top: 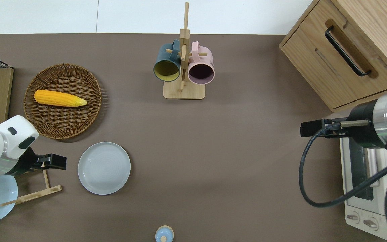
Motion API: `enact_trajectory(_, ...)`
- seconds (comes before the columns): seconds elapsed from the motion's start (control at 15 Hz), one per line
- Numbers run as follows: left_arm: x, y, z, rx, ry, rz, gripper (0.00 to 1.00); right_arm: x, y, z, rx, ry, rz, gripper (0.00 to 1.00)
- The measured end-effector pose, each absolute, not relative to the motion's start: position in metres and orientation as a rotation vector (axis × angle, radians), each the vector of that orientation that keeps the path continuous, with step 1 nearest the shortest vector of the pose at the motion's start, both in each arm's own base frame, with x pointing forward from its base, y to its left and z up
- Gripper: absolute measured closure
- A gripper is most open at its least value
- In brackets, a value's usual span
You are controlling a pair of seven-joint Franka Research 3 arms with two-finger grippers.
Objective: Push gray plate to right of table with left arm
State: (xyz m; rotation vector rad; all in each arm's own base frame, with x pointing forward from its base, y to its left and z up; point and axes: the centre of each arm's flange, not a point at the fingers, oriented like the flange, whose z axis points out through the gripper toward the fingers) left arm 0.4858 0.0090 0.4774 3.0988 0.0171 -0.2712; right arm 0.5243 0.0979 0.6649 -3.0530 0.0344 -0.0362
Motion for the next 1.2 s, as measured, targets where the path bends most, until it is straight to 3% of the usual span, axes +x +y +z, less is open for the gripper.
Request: enact_trajectory(1.2,0.471,0.02,0.344,3.103,0.012,-0.24,0.04,0.524,0.098,0.665,-3.053,0.034,-0.036,0.0)
